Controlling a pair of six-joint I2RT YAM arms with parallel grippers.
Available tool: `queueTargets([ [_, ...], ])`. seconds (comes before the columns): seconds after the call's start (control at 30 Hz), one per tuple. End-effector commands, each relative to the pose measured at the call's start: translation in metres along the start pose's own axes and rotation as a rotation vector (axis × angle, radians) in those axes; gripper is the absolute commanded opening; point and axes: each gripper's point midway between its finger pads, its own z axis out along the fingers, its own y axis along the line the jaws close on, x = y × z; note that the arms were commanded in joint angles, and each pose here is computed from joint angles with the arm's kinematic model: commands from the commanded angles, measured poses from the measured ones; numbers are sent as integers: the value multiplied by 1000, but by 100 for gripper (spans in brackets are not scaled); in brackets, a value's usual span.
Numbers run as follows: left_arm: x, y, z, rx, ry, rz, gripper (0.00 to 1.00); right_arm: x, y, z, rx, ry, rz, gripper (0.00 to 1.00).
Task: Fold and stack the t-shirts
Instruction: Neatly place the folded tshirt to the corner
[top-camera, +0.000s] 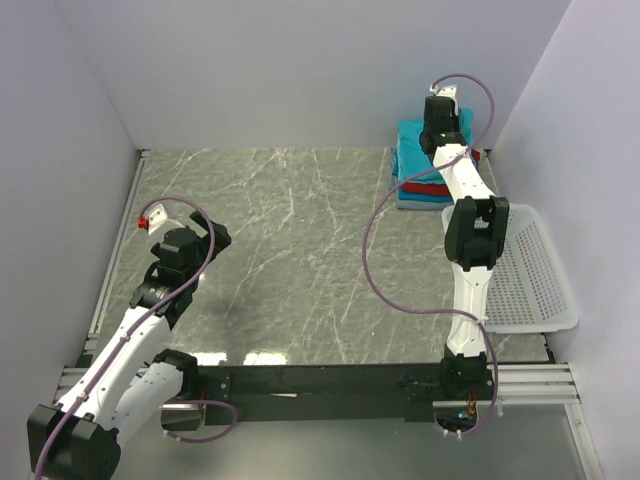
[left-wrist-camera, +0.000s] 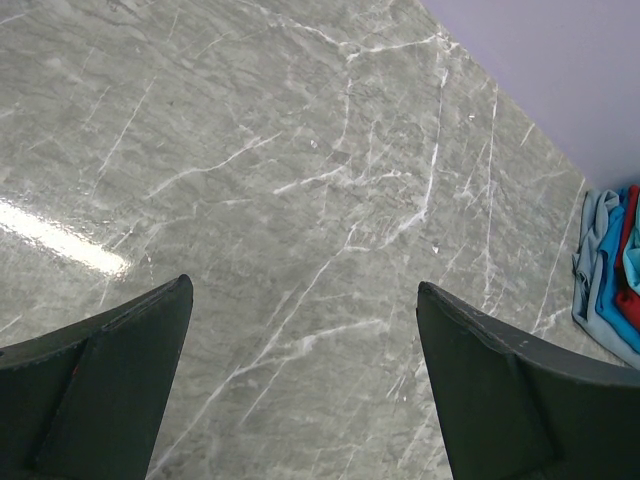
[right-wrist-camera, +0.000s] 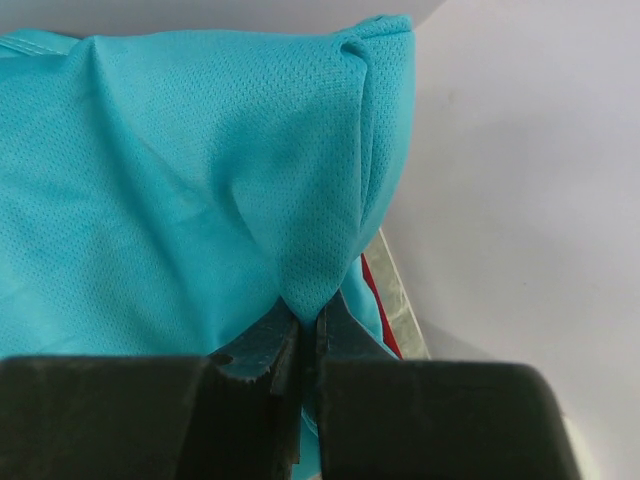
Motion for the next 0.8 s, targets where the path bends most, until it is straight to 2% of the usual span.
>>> queueTargets([
  [0.0,-17,-15,-2,34,-38,-8,99,-12,-14,1,33,-20,77,4],
  [0.17,-16,-14,-1,28,-37,-3,100,-6,-19,4,53,0,96,8],
  [0.23,-15,-14,0,27,-34,0,99,-5,-22,6,71,3,104,28],
  [0.27,-15,-14,0,27,-34,0,99,-4,-25,6,89,5,113,41],
  [0.3,-15,-14,0,27,-31,-1,100,-5,-27,6,100,5,118,63],
  [0.37,-15,-14,0,26,-30,-2,99,-9,-32,4,119,1,142,78],
  [0.5,-16,-14,-1,26,-33,-3,99,-18,-53,-1,177,-13,189,83],
  [0.67,-17,-16,-2,42,-39,-6,99,-34,-78,-19,202,-48,274,84],
  [0.7,-18,-18,-2,47,-40,-6,99,-38,-98,-22,221,-56,303,84],
  [0.77,-18,-20,-2,54,-37,0,99,-38,-98,-28,190,-60,316,84],
])
